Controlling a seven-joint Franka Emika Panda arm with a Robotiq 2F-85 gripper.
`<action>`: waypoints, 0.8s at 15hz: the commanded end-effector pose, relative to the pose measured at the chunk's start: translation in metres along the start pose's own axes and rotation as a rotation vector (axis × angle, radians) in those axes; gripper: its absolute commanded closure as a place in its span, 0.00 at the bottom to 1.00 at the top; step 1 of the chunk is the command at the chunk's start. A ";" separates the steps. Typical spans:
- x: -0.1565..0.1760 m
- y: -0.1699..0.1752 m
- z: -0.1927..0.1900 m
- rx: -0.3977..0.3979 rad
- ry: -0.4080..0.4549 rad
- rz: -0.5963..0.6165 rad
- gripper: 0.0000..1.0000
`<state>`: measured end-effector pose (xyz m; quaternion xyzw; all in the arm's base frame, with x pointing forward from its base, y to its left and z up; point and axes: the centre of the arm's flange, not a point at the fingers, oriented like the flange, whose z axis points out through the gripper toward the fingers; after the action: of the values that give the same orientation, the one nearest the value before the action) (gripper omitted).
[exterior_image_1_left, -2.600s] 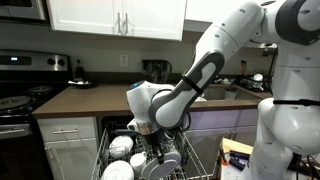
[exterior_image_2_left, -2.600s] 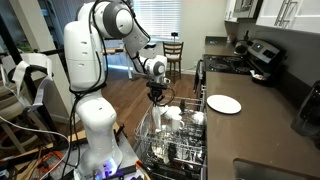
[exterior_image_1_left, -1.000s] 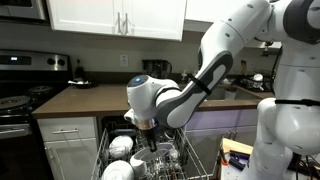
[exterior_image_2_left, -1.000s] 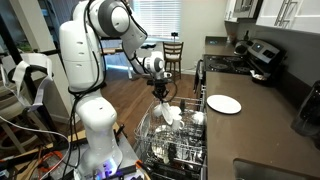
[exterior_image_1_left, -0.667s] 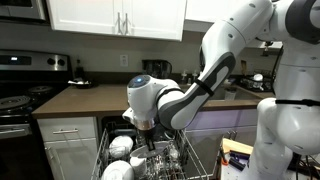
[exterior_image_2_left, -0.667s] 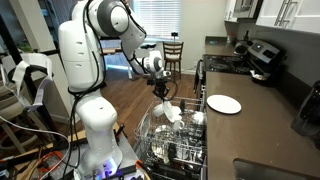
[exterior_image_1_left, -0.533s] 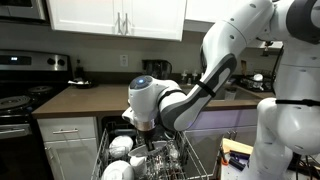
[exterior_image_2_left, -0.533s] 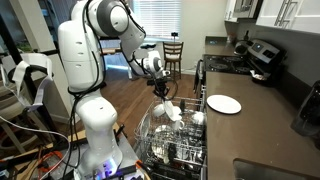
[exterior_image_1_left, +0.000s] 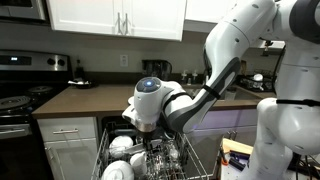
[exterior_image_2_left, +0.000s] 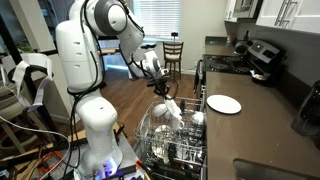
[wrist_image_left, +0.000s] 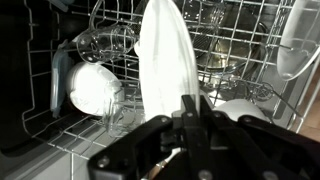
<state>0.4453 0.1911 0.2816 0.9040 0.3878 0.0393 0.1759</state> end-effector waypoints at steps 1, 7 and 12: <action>-0.012 0.000 -0.011 -0.056 0.067 0.003 0.96; -0.012 0.001 -0.011 -0.142 0.123 -0.018 0.96; -0.014 -0.003 -0.013 -0.227 0.156 -0.030 0.97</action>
<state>0.4402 0.1887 0.2874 0.8752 0.4078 0.1173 0.2324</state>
